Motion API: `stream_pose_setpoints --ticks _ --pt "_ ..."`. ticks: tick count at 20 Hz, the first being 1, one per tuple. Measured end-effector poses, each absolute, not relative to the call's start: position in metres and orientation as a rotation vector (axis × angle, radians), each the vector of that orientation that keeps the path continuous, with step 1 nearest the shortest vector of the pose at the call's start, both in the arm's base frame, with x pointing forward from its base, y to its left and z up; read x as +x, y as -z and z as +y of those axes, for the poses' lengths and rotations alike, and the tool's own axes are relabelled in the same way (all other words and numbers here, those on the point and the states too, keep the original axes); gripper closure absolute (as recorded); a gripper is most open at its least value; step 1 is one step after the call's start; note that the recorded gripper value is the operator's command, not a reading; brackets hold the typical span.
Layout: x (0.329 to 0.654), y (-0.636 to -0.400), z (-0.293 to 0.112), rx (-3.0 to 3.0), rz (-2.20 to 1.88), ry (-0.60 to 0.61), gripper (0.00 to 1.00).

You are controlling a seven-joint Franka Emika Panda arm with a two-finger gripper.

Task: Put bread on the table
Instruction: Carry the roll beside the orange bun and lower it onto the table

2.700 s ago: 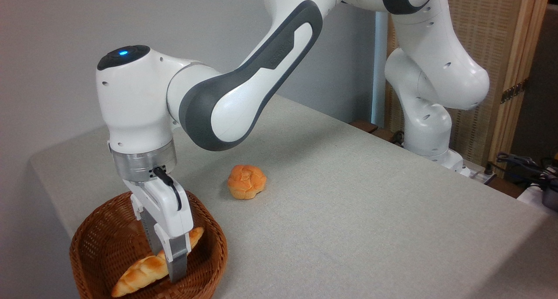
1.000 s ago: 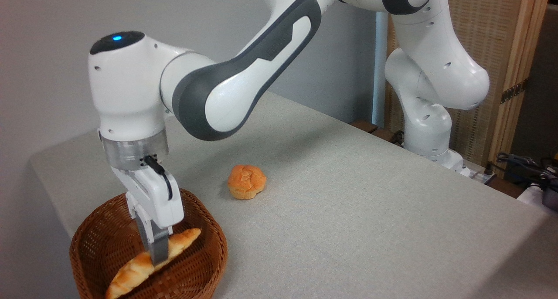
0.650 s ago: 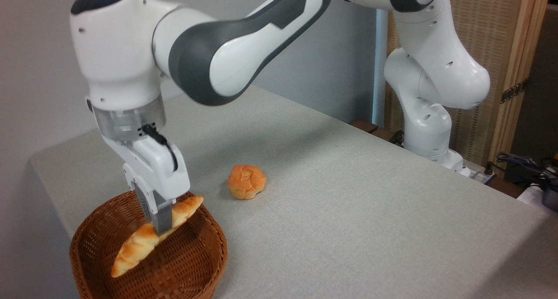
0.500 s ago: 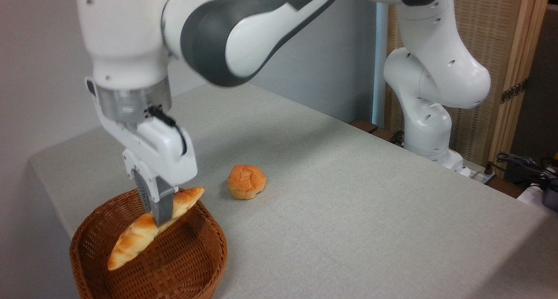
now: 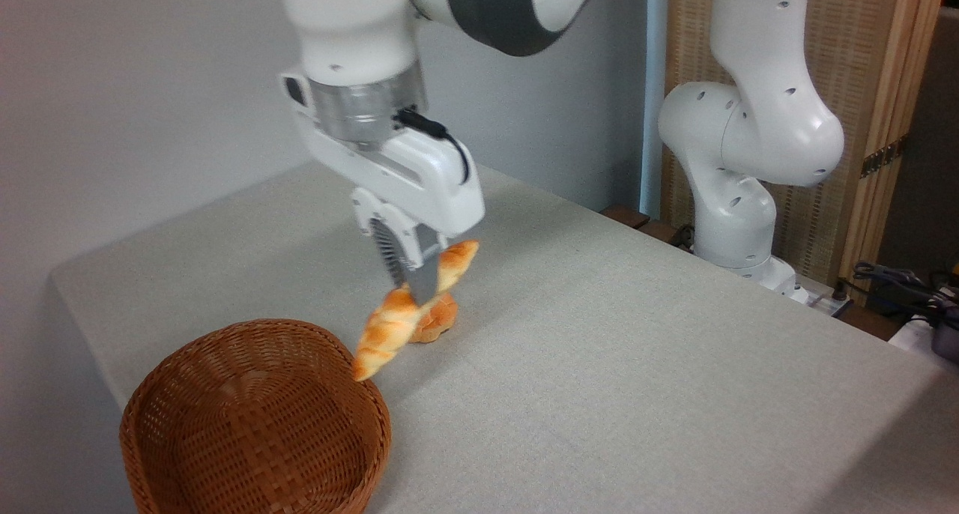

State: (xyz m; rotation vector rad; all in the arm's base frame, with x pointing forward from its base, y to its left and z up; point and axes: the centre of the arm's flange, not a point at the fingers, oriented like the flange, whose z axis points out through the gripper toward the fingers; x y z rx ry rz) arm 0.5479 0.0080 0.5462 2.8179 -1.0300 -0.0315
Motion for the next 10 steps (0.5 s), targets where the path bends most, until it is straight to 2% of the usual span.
stream_pose_setpoints --ticks 3,5,6,7,10 --pt "0.519 -0.522 0.004 2.779 -1.062 0.112 0.85" --pt "0.510 -0.506 -0.003 2.758 -1.073 0.161 0.78" --pt "0.506 -0.497 -0.007 2.748 -1.080 0.186 0.67" --pt "0.503 -0.484 -0.015 2.729 -1.100 0.218 0.50" --pt "0.498 -0.471 -0.022 2.676 -1.193 0.240 0.43"
